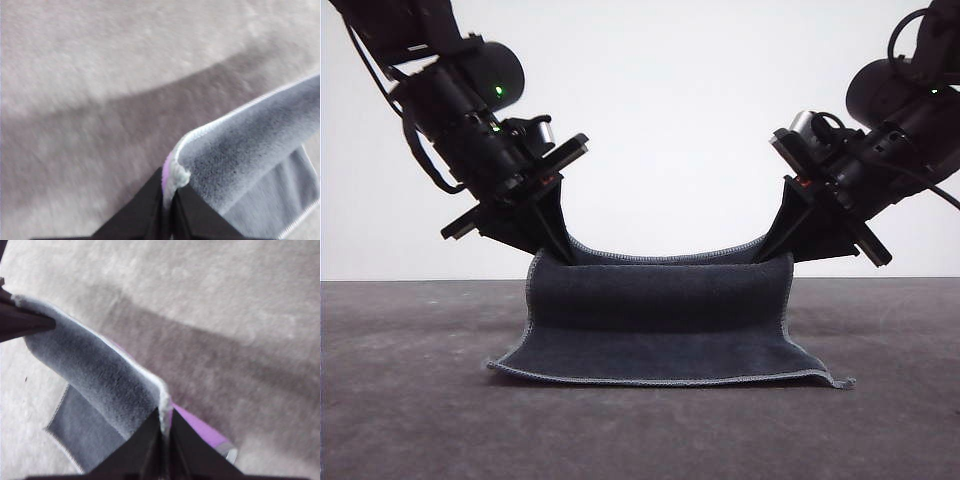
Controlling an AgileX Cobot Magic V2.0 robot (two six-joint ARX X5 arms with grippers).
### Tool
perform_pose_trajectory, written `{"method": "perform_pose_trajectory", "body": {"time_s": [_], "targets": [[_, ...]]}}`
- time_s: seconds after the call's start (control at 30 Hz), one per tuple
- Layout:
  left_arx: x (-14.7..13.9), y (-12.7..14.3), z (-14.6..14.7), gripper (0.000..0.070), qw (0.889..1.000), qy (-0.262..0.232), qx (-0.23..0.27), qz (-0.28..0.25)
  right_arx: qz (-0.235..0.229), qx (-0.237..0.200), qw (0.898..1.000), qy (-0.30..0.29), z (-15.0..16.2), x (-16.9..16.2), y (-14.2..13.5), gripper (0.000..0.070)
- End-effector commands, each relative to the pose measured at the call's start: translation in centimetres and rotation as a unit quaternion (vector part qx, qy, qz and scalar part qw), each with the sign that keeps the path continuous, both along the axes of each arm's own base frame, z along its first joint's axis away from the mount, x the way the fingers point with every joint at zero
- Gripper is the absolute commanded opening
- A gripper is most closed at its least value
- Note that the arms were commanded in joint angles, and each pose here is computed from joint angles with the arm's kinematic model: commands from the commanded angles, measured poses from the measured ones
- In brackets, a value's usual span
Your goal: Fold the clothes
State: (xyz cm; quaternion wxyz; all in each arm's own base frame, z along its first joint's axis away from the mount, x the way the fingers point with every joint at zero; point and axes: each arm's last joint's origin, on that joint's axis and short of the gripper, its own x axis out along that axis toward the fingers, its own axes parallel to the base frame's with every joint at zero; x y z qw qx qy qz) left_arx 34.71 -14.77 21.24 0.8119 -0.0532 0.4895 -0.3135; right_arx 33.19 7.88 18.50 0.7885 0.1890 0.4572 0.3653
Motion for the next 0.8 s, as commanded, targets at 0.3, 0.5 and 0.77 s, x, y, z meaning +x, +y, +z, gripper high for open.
{"method": "perform_pose_trajectory", "body": {"time_s": [0.3, 0.5, 0.77], "targets": [[-5.7, 1.0, -3.9, 0.0052, 0.999, 0.044, -0.004, 0.023, 0.013, -0.028, 0.999, 0.023, -2.5, -4.6, 0.5, 0.0134], [-8.6, 1.5, -3.4, 0.0484, 0.998, 0.066, 0.003, 0.017, 0.011, -0.040, 0.999, 0.028, -1.6, -7.8, 0.1, 0.0247], [-12.5, 2.9, 2.8, 0.0487, 0.999, 0.015, -0.034, 0.024, 0.001, -0.024, 1.000, -0.010, 4.2, -12.5, -1.0, 0.0246]]}}
